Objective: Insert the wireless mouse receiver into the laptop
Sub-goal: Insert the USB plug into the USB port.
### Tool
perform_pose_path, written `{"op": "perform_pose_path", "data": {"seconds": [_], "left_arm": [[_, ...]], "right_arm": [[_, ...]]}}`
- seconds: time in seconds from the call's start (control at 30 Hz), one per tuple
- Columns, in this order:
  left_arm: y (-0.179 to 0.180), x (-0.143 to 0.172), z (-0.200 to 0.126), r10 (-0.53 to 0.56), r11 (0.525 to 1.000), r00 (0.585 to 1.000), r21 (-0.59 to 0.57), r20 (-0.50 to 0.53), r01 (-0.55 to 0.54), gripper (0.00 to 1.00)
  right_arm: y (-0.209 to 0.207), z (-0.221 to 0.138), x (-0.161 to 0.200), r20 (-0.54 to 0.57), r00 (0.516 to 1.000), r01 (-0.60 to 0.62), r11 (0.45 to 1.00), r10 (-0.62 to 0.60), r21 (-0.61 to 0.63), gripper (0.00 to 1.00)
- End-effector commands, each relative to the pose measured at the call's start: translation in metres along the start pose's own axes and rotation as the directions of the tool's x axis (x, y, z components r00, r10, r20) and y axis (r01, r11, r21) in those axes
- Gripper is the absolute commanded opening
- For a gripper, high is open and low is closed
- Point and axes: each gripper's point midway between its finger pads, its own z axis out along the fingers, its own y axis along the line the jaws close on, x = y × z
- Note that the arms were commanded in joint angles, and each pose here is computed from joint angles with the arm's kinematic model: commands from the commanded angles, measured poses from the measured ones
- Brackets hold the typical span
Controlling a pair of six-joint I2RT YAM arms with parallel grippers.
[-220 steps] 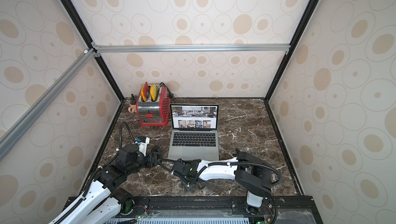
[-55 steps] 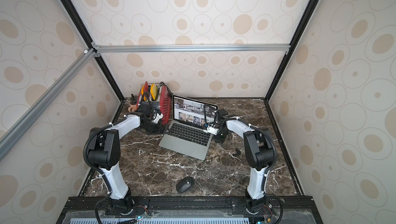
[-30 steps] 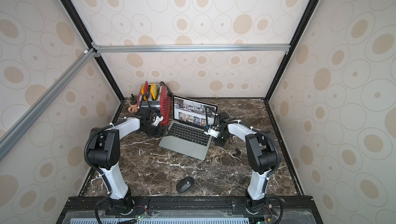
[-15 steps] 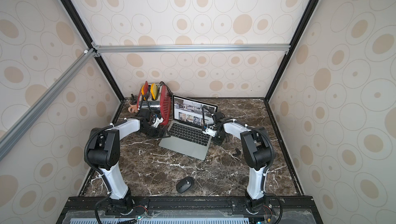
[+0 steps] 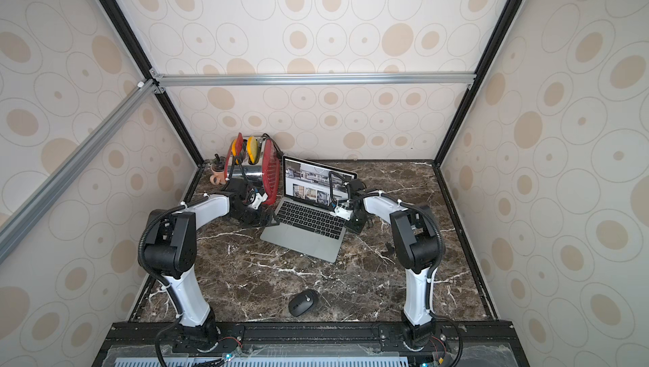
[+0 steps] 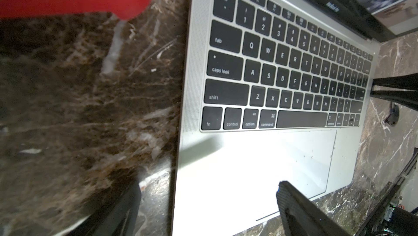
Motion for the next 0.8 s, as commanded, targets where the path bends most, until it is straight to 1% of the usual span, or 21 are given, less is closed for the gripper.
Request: {"op": "perform_pose_path", "data": {"seconds": [0.0, 0.27, 0.47, 0.77], "left_arm": [[0.007, 0.008, 0.006, -0.010, 1.000, 0.999, -0.013, -0.048, 0.009, 0.96], [0.010, 0.009, 0.011, -0.018, 1.000, 0.998, -0.016, -0.060, 0.017, 0.96], [0.010, 0.010, 0.014, -0.022, 1.000, 0.997, -0.011, -0.068, 0.021, 0.96], [0.011, 0.012, 0.015, -0.025, 1.000, 0.997, -0.010, -0.079, 0.024, 0.96]], "right_arm": [[-0.003, 0.004, 0.001, -0.019, 1.000, 0.023, 1.000, -0.023, -0.009, 0.00], [-0.010, 0.004, -0.004, 0.016, 0.999, 0.027, 0.999, -0.028, 0.031, 0.00], [-0.012, 0.007, -0.007, 0.034, 0.999, 0.033, 0.999, -0.034, 0.039, 0.00], [-0.005, 0.011, -0.011, 0.073, 0.996, 0.049, 0.999, -0.050, 0.010, 0.00]]}}
